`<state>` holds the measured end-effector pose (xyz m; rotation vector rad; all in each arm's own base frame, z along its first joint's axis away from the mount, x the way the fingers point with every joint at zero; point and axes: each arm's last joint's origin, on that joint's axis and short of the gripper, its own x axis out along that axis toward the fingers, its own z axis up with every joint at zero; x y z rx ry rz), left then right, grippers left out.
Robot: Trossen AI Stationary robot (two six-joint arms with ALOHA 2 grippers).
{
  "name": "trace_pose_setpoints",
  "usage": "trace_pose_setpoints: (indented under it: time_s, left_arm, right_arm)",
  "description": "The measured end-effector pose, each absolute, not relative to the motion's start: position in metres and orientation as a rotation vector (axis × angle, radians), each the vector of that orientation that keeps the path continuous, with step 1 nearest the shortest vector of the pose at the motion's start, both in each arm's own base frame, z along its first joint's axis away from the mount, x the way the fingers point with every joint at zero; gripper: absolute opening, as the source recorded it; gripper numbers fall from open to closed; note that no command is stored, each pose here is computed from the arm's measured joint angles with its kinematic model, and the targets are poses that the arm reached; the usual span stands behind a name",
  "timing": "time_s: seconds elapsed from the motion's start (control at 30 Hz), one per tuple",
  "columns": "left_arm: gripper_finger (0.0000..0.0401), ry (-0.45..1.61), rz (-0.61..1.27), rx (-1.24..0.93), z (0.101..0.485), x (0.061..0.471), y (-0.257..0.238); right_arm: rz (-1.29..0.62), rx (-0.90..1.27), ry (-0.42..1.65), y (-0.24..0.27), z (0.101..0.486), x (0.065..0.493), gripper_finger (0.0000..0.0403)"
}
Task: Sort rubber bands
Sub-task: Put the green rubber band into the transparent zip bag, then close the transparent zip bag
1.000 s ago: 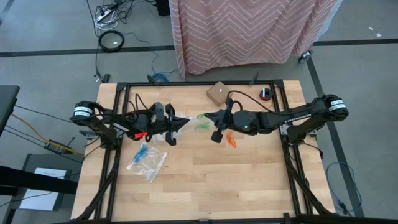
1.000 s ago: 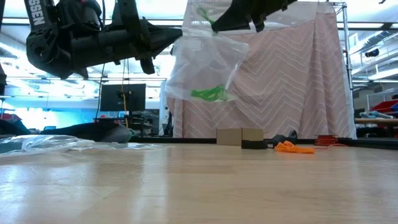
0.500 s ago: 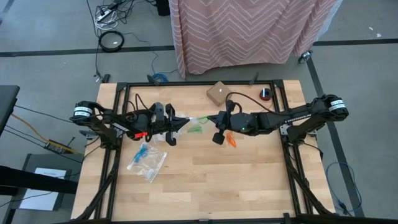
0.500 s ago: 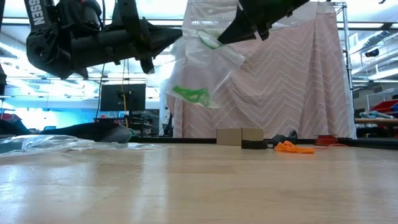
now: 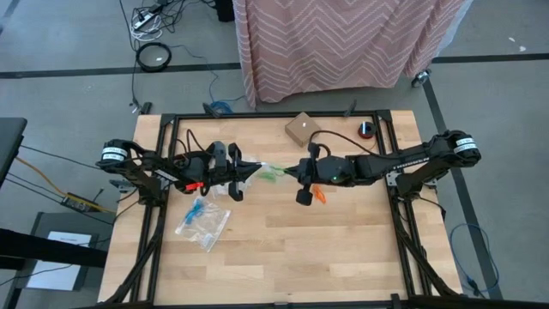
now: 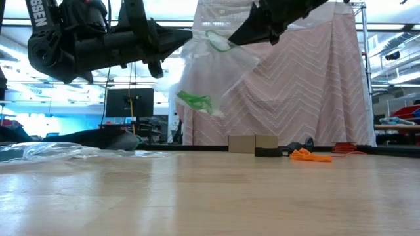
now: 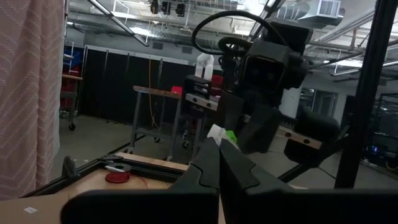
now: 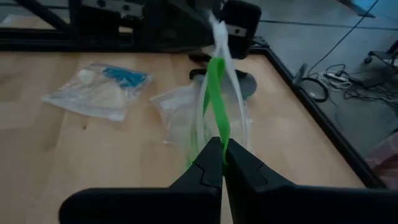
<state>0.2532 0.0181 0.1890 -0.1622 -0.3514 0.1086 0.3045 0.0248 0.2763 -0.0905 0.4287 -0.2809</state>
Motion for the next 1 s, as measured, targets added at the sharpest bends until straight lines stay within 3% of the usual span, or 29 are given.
trace_pose_setpoints:
  time_s: [0.67, 1.0]
  left_arm:
    - [0.0001, -0.35, 0.11, -0.162, 0.189, 0.253, 0.019]
    - [0.0001, -0.257, 0.098, -0.237, 0.18, 0.256, 0.02]
  right_arm:
    - [-0.285, -0.146, 0.516, 0.019, 0.27, 0.301, 0.013]
    - [-0.197, -0.252, 0.415, 0.032, 0.297, 0.307, 0.0146]
